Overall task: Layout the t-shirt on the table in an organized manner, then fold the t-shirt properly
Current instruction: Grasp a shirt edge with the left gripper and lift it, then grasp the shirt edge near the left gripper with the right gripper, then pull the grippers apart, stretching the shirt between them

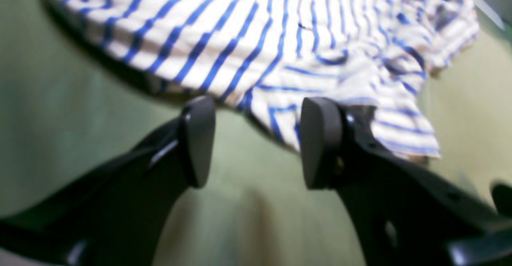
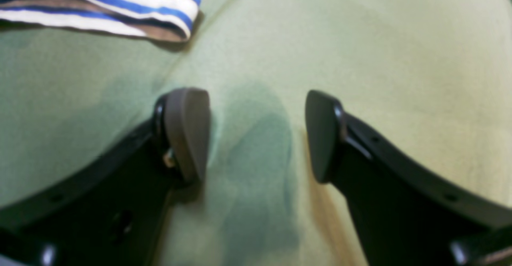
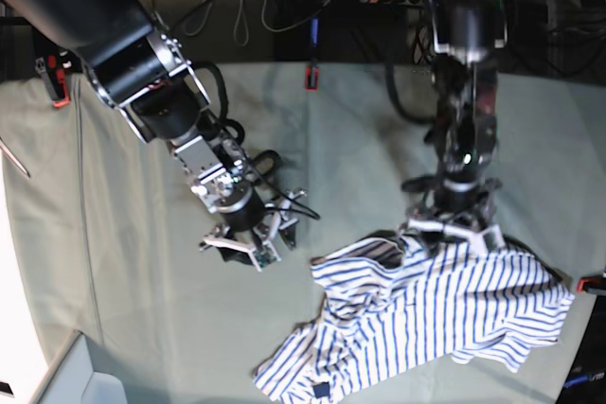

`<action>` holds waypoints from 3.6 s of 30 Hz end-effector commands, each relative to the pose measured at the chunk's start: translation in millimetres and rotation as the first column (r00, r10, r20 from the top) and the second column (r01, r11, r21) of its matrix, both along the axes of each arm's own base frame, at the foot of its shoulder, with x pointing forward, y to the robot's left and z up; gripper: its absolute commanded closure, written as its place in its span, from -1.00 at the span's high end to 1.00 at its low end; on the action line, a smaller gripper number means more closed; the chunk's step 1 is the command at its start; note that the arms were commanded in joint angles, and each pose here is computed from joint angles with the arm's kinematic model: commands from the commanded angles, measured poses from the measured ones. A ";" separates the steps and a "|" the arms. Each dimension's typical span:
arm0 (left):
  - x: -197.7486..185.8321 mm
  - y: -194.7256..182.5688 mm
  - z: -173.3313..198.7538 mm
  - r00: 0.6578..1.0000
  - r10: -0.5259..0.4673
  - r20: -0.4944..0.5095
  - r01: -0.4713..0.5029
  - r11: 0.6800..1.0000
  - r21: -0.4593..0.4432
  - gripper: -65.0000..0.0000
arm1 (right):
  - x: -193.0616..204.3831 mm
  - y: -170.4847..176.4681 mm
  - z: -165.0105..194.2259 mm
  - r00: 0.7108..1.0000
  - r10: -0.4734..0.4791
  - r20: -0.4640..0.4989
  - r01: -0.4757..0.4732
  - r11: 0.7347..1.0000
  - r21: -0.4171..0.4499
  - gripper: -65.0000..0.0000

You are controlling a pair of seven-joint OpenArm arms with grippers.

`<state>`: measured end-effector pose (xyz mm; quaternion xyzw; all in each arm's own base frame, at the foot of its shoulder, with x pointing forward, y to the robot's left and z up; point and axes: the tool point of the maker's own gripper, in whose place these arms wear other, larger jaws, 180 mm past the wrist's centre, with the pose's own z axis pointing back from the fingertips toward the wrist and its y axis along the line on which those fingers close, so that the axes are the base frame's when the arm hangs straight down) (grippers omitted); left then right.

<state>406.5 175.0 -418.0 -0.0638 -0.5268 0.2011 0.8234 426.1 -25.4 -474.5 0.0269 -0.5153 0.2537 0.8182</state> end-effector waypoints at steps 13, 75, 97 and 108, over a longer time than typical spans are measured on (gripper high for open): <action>58.0 -48.9 -3.2 0.991 -0.127 -0.048 0.127 0.992 -0.003 0.02 | -12.6 -15.7 -20.0 0.997 -0.023 -0.080 0.018 0.998 -0.057 0.17; -125.5 4.3 34.3 0.989 -0.082 -0.121 0.087 0.996 0.033 0.08 | -61.7 51.4 42.1 0.984 0.175 0.037 -0.178 0.972 0.153 0.18; -167.1 120.8 49.7 0.969 0.221 -0.113 -0.204 0.968 0.143 0.08 | -93.7 53.2 0.2 0.982 0.168 -0.086 -0.153 0.976 0.157 -1.00; -163.3 120.9 61.6 0.972 0.218 -0.082 -0.204 0.967 0.152 0.08 | -57.1 -41.5 84.3 0.979 -0.160 0.128 0.121 0.955 0.271 -1.00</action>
